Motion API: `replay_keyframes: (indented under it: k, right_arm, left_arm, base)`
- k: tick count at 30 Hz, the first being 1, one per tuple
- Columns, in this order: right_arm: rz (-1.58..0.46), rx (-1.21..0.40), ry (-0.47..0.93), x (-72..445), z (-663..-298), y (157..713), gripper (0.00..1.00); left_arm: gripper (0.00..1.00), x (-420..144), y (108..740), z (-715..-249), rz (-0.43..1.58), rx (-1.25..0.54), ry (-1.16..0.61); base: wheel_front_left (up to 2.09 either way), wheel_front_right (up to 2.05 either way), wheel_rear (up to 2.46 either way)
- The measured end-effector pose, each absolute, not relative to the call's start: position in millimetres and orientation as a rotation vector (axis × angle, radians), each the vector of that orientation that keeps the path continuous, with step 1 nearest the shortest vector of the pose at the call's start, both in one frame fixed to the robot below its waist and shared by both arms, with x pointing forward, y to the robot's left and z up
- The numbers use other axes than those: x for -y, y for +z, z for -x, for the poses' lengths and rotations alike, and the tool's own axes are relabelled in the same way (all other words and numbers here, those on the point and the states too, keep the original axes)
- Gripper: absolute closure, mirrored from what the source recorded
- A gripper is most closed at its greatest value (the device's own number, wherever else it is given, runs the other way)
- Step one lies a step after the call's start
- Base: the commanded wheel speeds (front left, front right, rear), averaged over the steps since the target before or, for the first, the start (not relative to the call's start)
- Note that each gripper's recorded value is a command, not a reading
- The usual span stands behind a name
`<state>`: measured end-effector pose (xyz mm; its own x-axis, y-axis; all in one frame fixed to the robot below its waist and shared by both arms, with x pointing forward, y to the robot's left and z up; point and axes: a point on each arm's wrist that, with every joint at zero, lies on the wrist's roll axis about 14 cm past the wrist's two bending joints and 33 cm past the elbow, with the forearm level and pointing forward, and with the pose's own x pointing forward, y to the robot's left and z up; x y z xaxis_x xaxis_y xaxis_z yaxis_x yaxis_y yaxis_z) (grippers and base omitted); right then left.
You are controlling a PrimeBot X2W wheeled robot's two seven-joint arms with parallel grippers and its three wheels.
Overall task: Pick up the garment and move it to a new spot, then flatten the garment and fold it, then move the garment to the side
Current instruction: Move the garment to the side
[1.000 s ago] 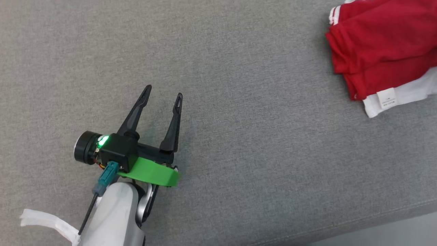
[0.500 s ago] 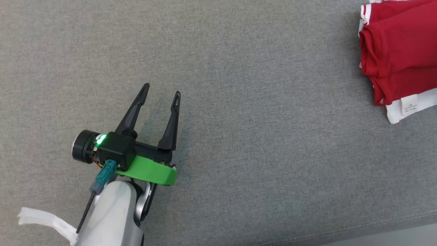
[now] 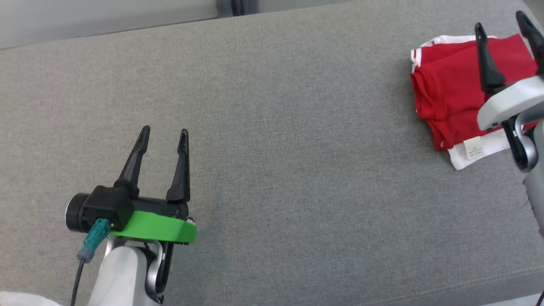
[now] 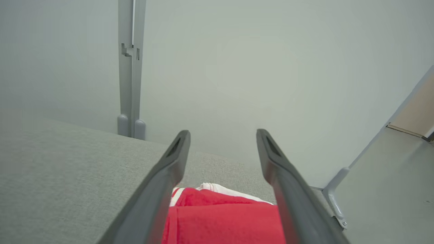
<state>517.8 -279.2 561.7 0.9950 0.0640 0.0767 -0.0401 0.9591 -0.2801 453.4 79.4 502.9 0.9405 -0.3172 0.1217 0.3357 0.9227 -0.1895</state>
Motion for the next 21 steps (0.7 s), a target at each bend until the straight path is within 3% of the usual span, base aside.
replay_keyframes:
  k: [10,21]
  right_arm:
    - [0.016,0.264,0.128,215.5,-455.5,590.8,0.0]
    - [-0.14,0.235,0.143,166.3,-401.4,561.4,0.0]
  left_arm:
    - [0.0,-108.6,532.6,-422.0,0.277,0.152,-0.24]
    - [0.0,-127.1,527.6,-388.2,0.275,0.134,-0.179]
  base:
    - [0.0,0.0,0.0]
    - [0.0,0.0,0.0]
